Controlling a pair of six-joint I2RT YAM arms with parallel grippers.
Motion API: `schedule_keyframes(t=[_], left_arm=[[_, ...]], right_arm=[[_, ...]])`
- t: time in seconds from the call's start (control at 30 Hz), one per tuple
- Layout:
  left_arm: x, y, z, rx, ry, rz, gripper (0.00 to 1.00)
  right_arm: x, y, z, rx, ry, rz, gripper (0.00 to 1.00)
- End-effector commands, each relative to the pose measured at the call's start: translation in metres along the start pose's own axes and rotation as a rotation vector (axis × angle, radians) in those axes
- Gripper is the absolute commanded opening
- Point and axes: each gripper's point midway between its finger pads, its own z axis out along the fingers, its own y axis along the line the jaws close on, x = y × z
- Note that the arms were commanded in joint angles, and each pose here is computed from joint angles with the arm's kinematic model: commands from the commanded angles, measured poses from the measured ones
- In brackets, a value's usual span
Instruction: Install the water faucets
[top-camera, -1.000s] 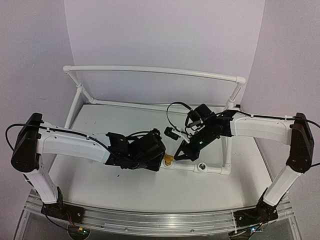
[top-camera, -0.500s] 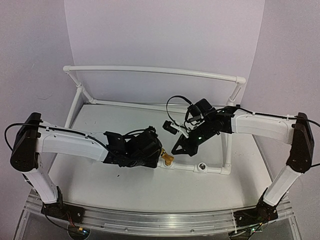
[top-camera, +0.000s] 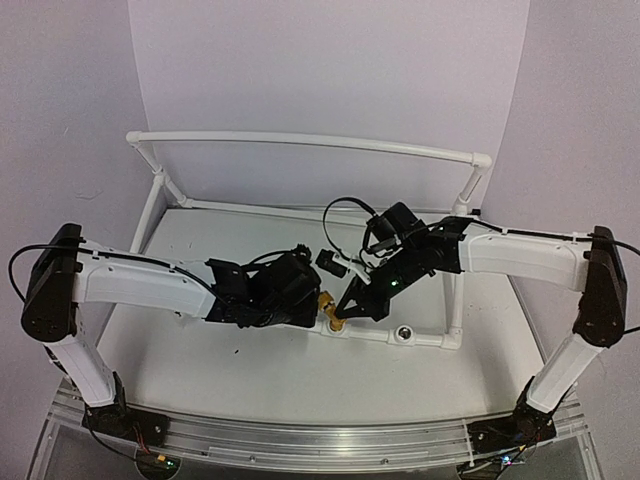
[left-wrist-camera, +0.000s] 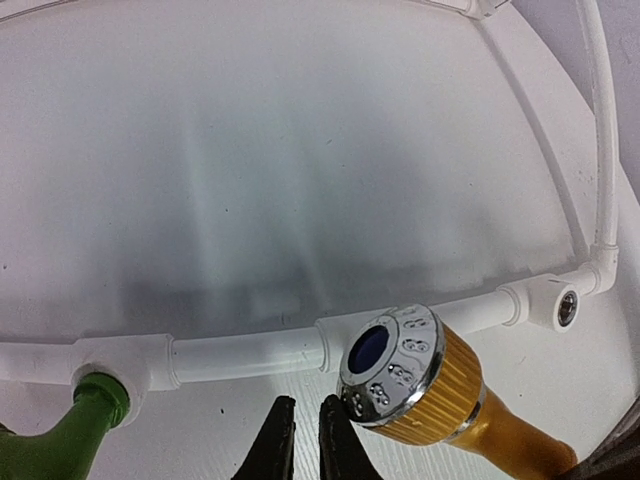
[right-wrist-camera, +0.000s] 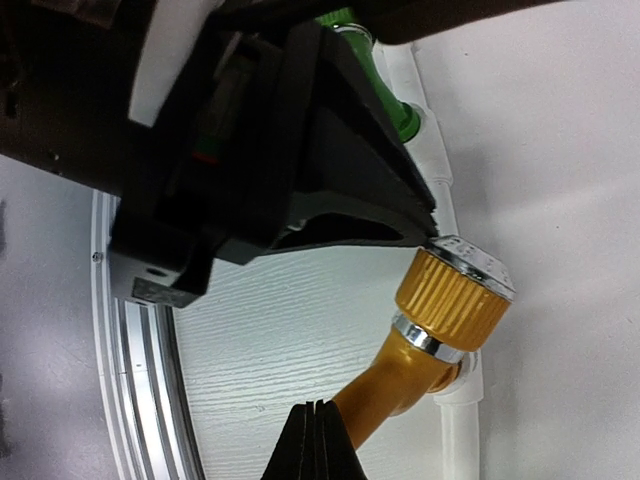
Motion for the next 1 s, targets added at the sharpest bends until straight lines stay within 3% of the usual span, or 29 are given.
schedule_keyframes(t=[0.0,0.17,0.27,0.43,0.73,0.97], left_arm=[[-0.031,-0.028,-0.001,0.11,-0.078,-0.017,0.11],[-0.035,-0.038,0.001,0.169,-0.081,-0.006,0.13],[-0.037,-0.043,-0.003,0.216,-0.087,-0.001,0.16],[-0.042,-0.044,-0.011,0.26,-0.107,-0.003,0.25],[-0.038,-0.061,-0.004,0.336,-0.035,0.04,0.29],[-0.033,-0.08,-0.005,0.406,0.041,0.104,0.32]], right_arm=[[0.006,0.012,0.001,-0.049,0.01,0.011,0.0],[0.006,0.019,-0.003,-0.067,-0.002,-0.002,0.01],[-0.003,0.025,-0.013,-0.074,-0.031,-0.033,0.16],[-0.024,0.018,-0.042,0.05,-0.078,-0.134,0.53],[-0.021,-0.014,-0.073,0.303,0.039,-0.369,0.79],[-0.01,-0.013,-0.079,0.273,0.169,-0.535,0.89]])
